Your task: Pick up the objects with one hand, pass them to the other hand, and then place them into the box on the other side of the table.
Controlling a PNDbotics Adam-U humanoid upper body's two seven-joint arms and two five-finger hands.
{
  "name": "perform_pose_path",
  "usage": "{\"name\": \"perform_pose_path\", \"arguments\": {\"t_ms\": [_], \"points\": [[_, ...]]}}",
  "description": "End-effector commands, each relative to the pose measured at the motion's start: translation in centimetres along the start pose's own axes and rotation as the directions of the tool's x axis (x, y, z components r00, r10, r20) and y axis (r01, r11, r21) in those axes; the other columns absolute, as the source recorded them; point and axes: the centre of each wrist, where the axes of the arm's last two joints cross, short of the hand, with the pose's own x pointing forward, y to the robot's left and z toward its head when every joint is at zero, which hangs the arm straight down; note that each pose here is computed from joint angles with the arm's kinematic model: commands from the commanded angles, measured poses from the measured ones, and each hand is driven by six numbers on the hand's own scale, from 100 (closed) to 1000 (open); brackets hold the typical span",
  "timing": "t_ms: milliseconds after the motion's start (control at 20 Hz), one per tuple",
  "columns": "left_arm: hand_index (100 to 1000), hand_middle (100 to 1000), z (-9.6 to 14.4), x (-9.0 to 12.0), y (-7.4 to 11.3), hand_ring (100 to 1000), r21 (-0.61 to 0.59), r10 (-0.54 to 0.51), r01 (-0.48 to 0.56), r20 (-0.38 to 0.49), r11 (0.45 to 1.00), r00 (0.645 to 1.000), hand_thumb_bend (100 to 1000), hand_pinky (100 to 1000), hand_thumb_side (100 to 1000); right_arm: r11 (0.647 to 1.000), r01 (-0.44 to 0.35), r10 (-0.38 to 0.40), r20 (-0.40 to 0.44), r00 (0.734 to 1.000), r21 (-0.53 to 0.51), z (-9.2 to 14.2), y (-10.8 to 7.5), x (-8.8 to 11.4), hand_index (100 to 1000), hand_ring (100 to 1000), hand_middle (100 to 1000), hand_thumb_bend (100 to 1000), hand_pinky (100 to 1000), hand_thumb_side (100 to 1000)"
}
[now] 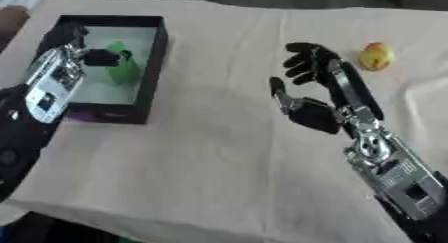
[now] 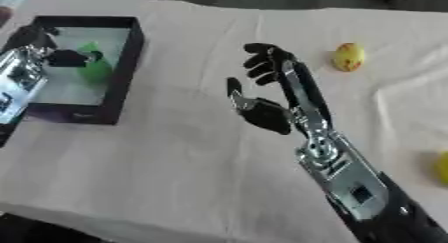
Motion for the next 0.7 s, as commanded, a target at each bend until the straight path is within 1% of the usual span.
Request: {"name": "perform_pose_path", "arguments": {"t_ms": [50,100,200,300,350,400,550,700], "points": [[840,644,0.4,0.3,2.5,749,0.101,0.027,-0.030,0.034,0.994,0.999,308,784,338,1.000,-0.011,0.012,0.037,0.999,-0.021,-0.2,-1.0,0.9,809,655,620,239,642,145],[831,642,0.9,0.7,2.9,740,0.126,0.043,-0.050,0.059,0.991,0.997,257,772,346,1.000,-0.013,0.014,0.042,0.999,-0.027,-0.3,-1.3,1.1,809,656,621,242,642,142],[817,665,1.9,1.4,3.7,723,0.170,0.092,-0.114,0.132,0.979,0.987,109,744,372,0.999,-0.020,0.022,0.050,0.998,-0.038,-0.4,-1.9,1.6,809,660,626,250,644,139],[807,684,3.2,1.8,4.4,717,0.204,0.149,-0.197,0.227,0.959,0.962,100,722,389,0.999,-0.032,0.035,0.055,0.998,-0.044,-0.4,-2.9,2.3,811,663,629,247,646,146],[809,689,3.7,2.0,4.6,713,0.214,0.177,-0.238,0.271,0.947,0.946,100,705,402,0.998,-0.039,0.041,0.051,0.998,-0.045,-0.4,-3.4,2.8,814,665,633,182,646,224],[809,688,4.3,2.2,4.7,704,0.217,0.208,-0.286,0.322,0.933,0.924,100,686,434,0.998,-0.045,0.047,0.048,0.998,-0.046,-0.4,-3.9,3.2,816,668,637,256,648,154],[803,677,5.8,2.3,4.7,695,0.187,0.310,-0.431,0.456,0.883,0.834,100,664,487,0.997,-0.057,0.059,0.046,0.997,-0.054,-0.2,-5.3,4.6,815,671,639,256,648,158],[791,659,6.7,2.2,4.0,686,0.143,0.404,-0.549,0.533,0.823,0.744,100,649,535,0.996,-0.069,0.072,0.038,0.997,-0.054,0.2,-6.1,5.4,814,675,644,261,650,170]]}}
